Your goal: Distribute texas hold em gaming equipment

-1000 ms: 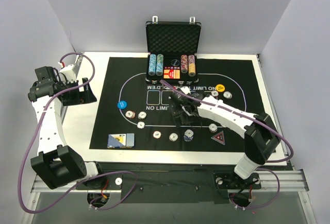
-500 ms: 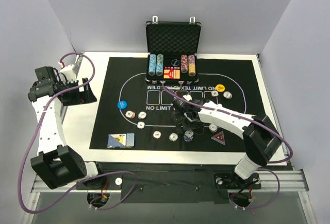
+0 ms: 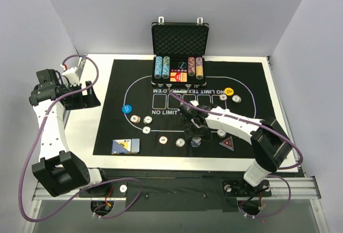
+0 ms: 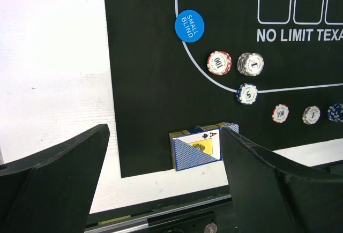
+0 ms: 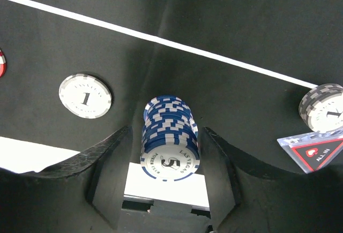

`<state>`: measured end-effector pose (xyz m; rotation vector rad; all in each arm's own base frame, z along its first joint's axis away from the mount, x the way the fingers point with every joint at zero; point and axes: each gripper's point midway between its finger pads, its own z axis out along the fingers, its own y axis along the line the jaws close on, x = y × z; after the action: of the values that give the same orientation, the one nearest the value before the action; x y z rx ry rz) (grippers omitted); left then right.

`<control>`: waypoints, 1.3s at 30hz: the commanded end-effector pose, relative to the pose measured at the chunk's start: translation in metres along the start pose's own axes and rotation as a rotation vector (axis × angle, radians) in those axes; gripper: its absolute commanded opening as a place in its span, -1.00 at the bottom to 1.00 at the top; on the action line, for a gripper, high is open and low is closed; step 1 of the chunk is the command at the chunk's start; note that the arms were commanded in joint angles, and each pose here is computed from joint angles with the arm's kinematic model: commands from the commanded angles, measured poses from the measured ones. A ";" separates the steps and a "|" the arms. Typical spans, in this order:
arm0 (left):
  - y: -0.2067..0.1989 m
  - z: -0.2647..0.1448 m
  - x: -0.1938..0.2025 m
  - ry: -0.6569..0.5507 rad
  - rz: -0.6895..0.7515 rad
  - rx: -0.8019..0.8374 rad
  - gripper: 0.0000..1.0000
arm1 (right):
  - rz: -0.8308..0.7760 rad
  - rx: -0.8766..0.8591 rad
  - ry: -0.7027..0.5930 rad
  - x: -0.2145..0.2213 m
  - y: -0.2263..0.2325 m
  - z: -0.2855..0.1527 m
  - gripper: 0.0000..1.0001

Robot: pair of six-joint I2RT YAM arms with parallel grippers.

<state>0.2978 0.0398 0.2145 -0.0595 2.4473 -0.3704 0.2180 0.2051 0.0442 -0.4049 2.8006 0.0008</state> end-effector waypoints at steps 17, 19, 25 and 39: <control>0.003 -0.008 -0.008 -0.039 0.035 -0.020 0.91 | 0.002 0.032 0.032 0.014 -0.007 0.008 -0.36; 0.002 -0.008 -0.007 -0.037 0.035 -0.021 0.91 | 0.006 0.030 0.026 0.013 -0.008 0.005 -0.47; 0.004 -0.009 -0.007 -0.040 0.038 -0.030 0.91 | 0.034 0.028 -0.004 0.002 -0.012 -0.008 -0.77; 0.004 -0.009 -0.008 -0.040 0.036 -0.030 0.91 | 0.296 0.085 -0.095 -0.066 -0.079 -0.031 -0.89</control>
<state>0.2972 0.0433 0.2134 -0.0596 2.4539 -0.3435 0.2583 0.1769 0.0689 -0.1575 2.7816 0.0108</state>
